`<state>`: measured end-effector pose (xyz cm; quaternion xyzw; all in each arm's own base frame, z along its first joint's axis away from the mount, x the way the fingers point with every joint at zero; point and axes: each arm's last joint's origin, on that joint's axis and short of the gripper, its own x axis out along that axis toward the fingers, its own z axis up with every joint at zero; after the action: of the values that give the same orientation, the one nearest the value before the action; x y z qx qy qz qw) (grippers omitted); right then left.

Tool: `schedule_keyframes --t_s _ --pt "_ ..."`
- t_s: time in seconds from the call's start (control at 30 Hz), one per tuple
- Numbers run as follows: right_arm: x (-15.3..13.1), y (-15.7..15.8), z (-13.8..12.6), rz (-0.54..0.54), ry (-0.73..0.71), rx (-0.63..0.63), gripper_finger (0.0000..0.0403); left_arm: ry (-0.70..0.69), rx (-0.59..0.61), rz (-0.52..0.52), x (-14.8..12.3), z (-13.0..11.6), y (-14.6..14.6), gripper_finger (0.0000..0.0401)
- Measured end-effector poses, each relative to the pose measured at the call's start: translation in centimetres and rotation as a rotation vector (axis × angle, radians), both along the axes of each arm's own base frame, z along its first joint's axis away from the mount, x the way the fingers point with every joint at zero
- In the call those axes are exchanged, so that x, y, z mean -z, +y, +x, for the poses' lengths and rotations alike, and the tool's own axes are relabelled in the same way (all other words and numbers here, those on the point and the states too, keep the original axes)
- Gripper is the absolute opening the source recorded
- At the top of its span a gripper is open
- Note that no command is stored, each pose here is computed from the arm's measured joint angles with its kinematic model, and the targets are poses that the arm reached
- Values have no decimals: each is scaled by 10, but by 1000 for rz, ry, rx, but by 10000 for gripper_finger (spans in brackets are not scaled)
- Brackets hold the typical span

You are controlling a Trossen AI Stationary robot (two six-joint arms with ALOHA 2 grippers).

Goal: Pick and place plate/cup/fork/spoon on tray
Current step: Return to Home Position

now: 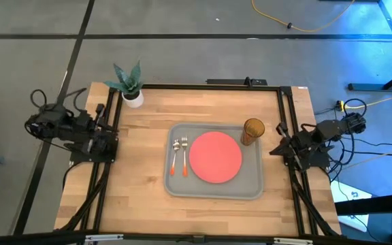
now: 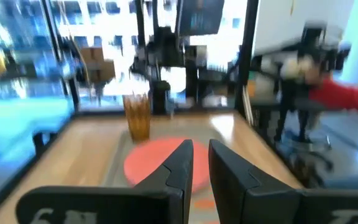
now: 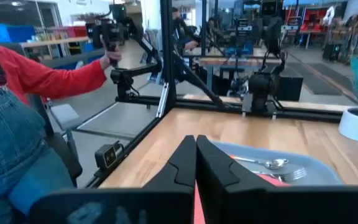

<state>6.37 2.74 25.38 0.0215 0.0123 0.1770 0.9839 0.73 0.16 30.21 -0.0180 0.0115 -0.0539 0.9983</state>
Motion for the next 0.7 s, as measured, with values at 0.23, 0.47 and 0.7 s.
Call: schedule_keyframes --t_s 0.23,0.47,0.7 --pt "29 6 12 69 -32 0 6 -49 -3 40 16 23 -5 45" --pt "65 12 24 116 -37 -2 6 -27 33 63 49 48 -12 45" --pt "84 13 28 125 -16 -1 6 -23 80 64 67 59 -15 45"
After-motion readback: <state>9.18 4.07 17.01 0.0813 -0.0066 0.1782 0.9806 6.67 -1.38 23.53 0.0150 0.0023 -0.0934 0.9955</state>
